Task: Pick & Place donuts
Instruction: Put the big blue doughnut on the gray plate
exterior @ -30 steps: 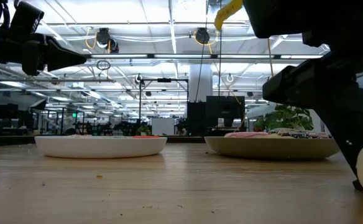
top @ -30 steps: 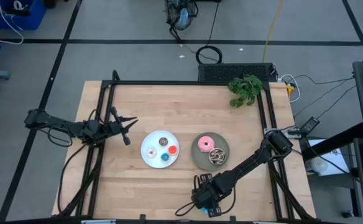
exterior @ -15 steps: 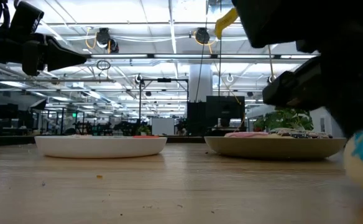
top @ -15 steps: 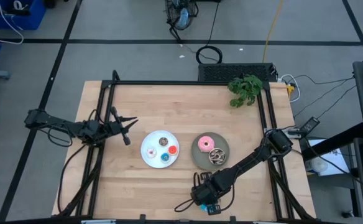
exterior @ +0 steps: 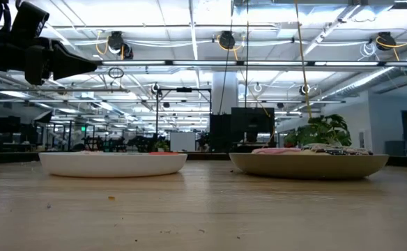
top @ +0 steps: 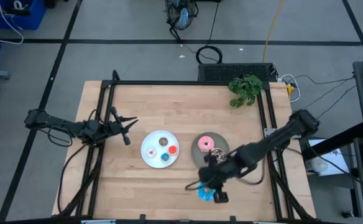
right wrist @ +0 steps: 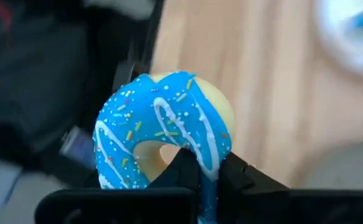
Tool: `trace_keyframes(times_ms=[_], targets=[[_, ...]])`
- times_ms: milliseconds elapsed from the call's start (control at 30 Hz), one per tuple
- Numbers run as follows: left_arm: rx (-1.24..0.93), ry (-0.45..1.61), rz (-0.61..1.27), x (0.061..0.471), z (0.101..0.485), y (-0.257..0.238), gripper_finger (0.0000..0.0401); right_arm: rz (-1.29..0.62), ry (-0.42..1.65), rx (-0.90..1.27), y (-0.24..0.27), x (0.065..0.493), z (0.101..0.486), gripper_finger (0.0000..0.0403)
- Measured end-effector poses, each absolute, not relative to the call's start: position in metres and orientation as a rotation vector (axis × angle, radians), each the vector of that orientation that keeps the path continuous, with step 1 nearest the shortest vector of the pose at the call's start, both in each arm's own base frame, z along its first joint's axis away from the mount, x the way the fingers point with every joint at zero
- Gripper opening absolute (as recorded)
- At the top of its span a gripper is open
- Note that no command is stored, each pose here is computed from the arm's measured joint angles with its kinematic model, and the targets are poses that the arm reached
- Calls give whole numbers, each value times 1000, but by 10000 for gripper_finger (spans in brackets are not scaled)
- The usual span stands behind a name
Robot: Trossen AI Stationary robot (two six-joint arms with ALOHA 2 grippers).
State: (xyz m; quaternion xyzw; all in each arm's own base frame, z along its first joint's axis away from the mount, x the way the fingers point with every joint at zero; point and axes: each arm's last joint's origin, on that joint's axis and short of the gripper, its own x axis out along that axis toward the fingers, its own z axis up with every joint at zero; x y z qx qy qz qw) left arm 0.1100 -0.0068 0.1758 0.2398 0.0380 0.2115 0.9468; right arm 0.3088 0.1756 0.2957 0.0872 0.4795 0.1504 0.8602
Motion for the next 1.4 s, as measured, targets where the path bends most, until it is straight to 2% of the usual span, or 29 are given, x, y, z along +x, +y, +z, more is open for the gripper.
trace_keyframes(times_ms=[267,433,633,767,967,1233,1400], targets=[[488,77,431,110,176,-7,56,69,769,200,128,287,351,10],[488,78,431,110,176,-7,56,-39,808,301,106,281,355,9],[488,77,431,110,176,-7,56,-123,928,306,84,281,345,9],[488,77,431,110,176,-7,56,-166,965,260,64,295,335,9],[494,78,431,110,176,-7,56,-119,1055,247,37,318,307,9],[495,80,430,110,176,-7,56,88,1104,383,26,332,240,9],[494,79,431,110,176,-7,56,87,1133,393,26,332,205,9]])
